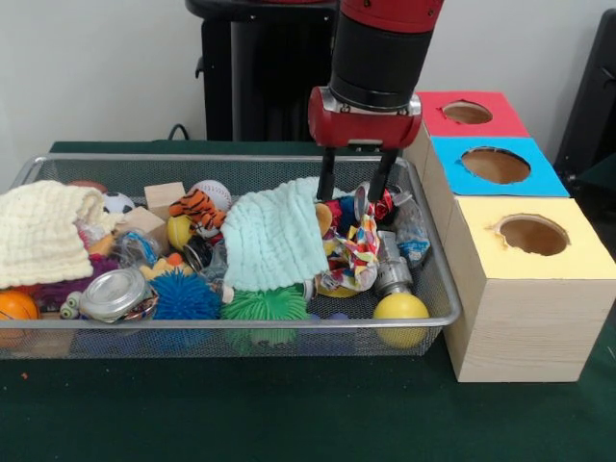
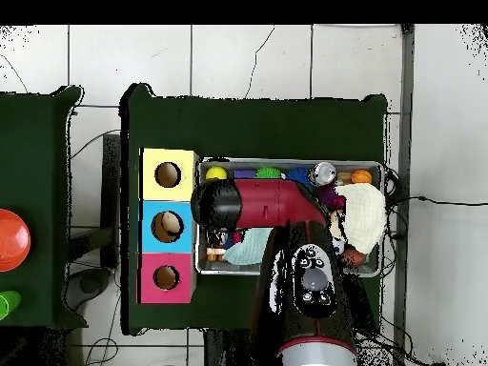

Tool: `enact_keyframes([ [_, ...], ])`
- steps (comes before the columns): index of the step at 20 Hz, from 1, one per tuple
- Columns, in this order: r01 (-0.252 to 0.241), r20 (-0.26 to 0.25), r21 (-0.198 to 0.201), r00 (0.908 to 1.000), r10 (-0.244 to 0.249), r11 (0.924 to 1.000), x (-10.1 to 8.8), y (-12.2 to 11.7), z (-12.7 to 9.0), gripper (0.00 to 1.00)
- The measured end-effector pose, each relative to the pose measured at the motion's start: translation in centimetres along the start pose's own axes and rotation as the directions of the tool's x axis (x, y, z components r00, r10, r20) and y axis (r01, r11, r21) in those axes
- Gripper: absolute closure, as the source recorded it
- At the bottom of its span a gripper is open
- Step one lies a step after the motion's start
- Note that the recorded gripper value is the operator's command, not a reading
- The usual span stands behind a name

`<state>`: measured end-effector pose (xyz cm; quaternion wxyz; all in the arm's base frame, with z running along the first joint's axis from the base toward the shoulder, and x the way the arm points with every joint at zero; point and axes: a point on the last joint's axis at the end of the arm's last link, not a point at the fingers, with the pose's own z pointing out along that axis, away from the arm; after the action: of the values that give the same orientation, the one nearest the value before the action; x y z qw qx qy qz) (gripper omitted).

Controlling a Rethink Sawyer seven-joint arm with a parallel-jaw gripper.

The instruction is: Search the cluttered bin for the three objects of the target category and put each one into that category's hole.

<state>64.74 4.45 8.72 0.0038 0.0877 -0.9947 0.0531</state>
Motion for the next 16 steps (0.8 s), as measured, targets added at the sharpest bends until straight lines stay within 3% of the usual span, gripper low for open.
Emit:
enact_keyframes([
  [6,0.001,0.015,0.0,0.9999,-0.001,1.0,-1.5,-0.1,0.9,0.0],
  [16,0.008,-0.004,-0.02,1.0,-0.008,0.9998,-1.1,0.6,3.4,0.0],
])
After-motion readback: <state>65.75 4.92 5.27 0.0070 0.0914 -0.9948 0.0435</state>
